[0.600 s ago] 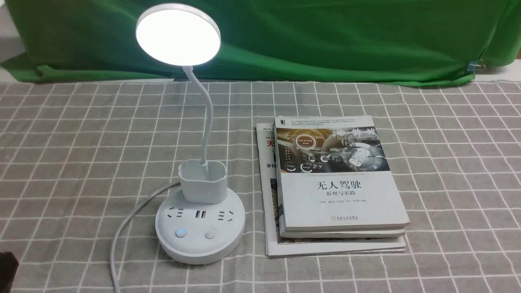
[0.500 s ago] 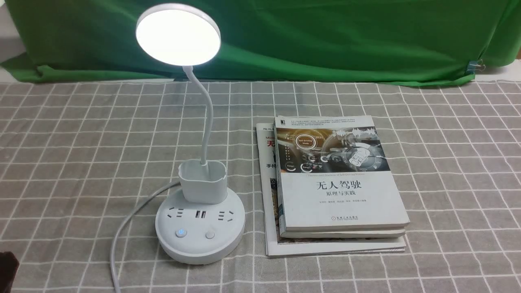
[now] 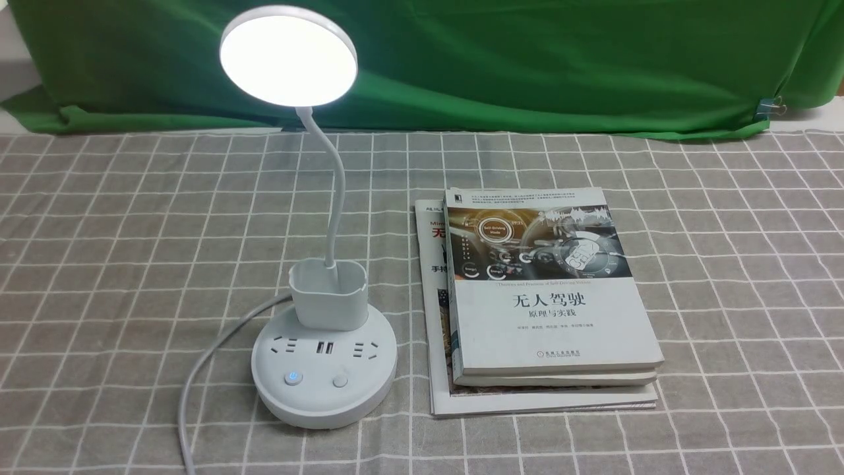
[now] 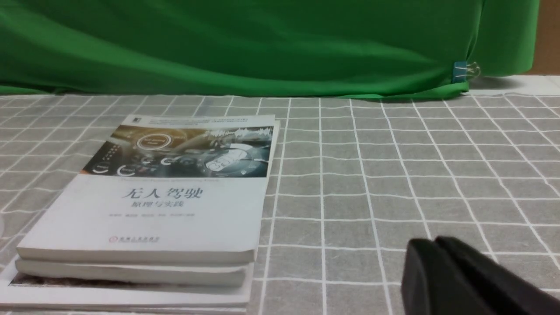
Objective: Turn off the desk lamp on the grey coffee tablecloth by hand.
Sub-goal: 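Press the power button on the round power strip under the lamp with the left gripper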
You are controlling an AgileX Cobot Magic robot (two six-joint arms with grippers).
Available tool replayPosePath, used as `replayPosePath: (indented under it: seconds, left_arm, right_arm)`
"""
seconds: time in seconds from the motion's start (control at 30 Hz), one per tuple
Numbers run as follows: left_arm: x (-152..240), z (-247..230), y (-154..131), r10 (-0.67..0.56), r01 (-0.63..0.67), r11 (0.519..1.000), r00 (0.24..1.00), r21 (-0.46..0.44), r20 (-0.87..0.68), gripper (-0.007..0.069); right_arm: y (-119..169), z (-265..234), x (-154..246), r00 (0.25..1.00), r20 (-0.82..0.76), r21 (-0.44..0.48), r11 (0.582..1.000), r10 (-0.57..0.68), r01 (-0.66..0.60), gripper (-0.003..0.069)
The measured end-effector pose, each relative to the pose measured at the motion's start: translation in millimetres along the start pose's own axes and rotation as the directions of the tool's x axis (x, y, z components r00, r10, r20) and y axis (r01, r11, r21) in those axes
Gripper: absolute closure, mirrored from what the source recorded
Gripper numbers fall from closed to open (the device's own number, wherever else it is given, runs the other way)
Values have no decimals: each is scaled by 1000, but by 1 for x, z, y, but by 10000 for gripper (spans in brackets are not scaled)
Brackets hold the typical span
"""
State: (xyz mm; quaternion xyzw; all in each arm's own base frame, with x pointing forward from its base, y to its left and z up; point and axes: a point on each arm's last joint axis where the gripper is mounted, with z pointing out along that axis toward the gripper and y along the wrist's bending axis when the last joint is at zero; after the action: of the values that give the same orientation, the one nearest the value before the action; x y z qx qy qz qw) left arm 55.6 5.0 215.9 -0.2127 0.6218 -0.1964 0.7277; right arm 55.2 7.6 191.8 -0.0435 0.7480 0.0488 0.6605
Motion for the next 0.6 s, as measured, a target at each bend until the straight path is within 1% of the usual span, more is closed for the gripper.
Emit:
replayPosePath:
  seconds: [0.07, 0.13, 0.27, 0.3, 0.4, 0.43, 0.47, 0.53, 0.6]
  left_arm:
    - [-1, 0, 0, 7, -7, 1000, 1000, 0, 13, 606]
    - [-6, 0, 0, -36, 36, 999, 997, 2, 63, 606]
    - [-11, 0, -6, -35, 35, 999, 999, 19, 37, 606]
    - [-13, 1, -10, -27, 27, 999, 999, 24, 19, 606]
    - [-32, 11, -34, 57, -51, 998, 985, 36, -165, 606]
    - [-34, 13, -37, 69, -64, 997, 978, 34, -197, 606]
    - [-41, 23, -48, 121, -120, 992, 928, 24, -351, 606]
    - [-46, 35, -56, 155, -175, 984, 846, 8, -510, 606]
    - [-45, 51, -58, 166, -233, 972, 719, -10, -675, 606]
  right_arm:
    - [0, 0, 0, 1000, 0, 0, 1000, 0, 0, 622]
    - [0, 0, 0, 1000, 0, 0, 1000, 0, 0, 622]
    - [0, 0, 0, 1000, 0, 0, 1000, 0, 0, 622]
    - [0, 0, 0, 1000, 0, 0, 1000, 0, 0, 622]
    - [0, 0, 0, 1000, 0, 0, 1000, 0, 0, 622]
    - [0, 0, 0, 1000, 0, 0, 1000, 0, 0, 622]
    - [0, 0, 0, 1000, 0, 0, 1000, 0, 0, 622]
    - [0, 0, 0, 1000, 0, 0, 1000, 0, 0, 622]
    - [0, 0, 0, 1000, 0, 0, 1000, 0, 0, 622]
